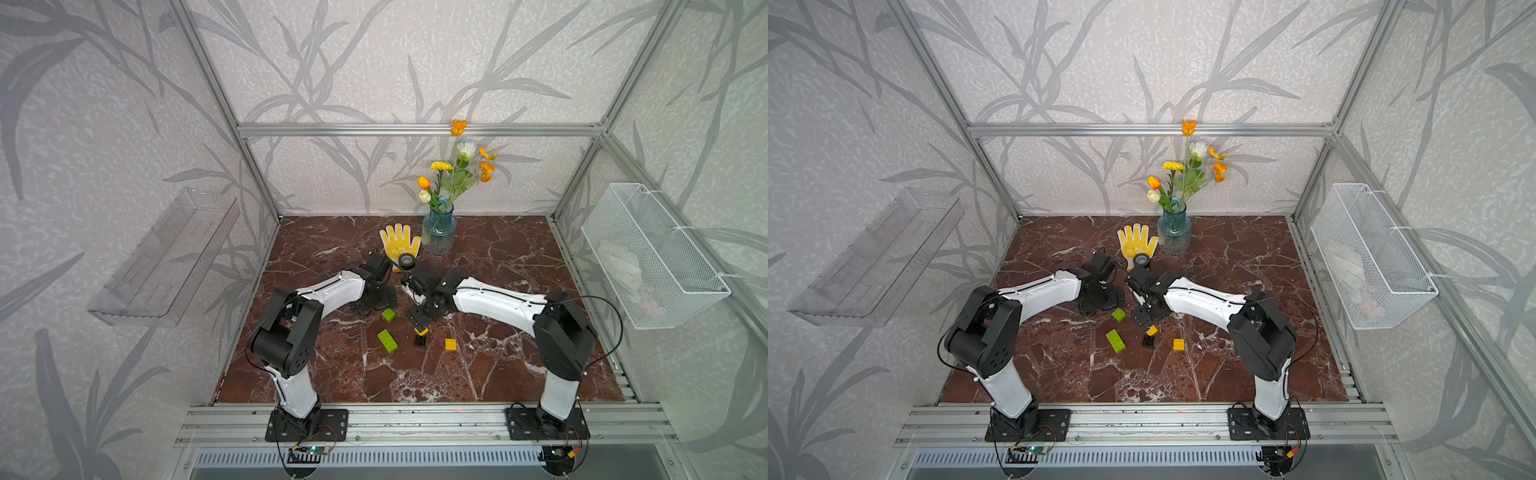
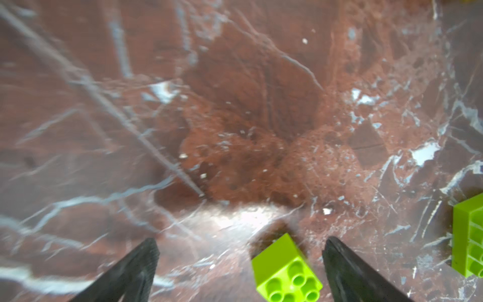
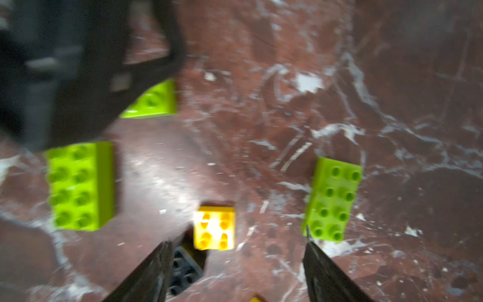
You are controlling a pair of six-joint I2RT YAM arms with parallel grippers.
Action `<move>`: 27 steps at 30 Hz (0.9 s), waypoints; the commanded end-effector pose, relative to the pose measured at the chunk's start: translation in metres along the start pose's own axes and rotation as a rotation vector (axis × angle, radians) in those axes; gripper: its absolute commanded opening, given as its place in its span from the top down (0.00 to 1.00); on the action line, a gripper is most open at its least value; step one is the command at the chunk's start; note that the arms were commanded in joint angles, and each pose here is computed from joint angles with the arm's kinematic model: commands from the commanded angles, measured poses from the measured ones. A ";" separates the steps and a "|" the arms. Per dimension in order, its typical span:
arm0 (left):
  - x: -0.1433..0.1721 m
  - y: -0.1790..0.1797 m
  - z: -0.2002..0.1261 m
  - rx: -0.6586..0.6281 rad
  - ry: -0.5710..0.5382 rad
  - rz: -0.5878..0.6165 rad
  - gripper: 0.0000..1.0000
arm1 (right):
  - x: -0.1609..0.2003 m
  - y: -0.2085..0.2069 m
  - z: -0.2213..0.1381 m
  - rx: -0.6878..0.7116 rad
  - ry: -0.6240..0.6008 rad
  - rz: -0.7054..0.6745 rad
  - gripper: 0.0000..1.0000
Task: Assemble a carrot with lego
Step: Adjust the lego brick at the center of the board, then pick up the lego brick from the center of the board.
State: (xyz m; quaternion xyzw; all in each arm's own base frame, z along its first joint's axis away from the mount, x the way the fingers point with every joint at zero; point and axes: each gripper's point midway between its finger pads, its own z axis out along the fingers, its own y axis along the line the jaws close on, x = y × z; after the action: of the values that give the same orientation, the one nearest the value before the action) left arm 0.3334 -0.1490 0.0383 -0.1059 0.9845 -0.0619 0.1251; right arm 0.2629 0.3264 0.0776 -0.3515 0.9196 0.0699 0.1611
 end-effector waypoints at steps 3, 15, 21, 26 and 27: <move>-0.016 0.032 -0.027 -0.050 -0.043 -0.046 0.00 | -0.008 0.032 -0.004 -0.068 -0.033 -0.005 0.22; -0.012 0.084 -0.049 -0.078 -0.062 -0.163 0.00 | -0.015 0.083 0.026 -0.114 0.003 -0.086 0.28; -0.008 0.088 -0.048 -0.071 -0.063 -0.184 0.00 | -0.015 0.093 0.039 -0.106 0.043 -0.093 0.32; -0.006 0.087 -0.045 -0.065 -0.055 -0.184 0.00 | -0.007 0.094 0.046 -0.098 0.071 -0.092 0.39; -0.006 0.087 -0.044 -0.062 -0.053 -0.185 0.00 | -0.006 0.093 0.047 -0.096 0.076 -0.090 0.40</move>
State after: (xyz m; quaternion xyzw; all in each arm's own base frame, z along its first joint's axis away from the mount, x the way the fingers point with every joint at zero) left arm 0.3156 -0.0624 0.0696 -0.2009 0.9680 -0.0414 0.1445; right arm 0.2199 0.4151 0.0414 -0.4081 0.8981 0.1032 0.1270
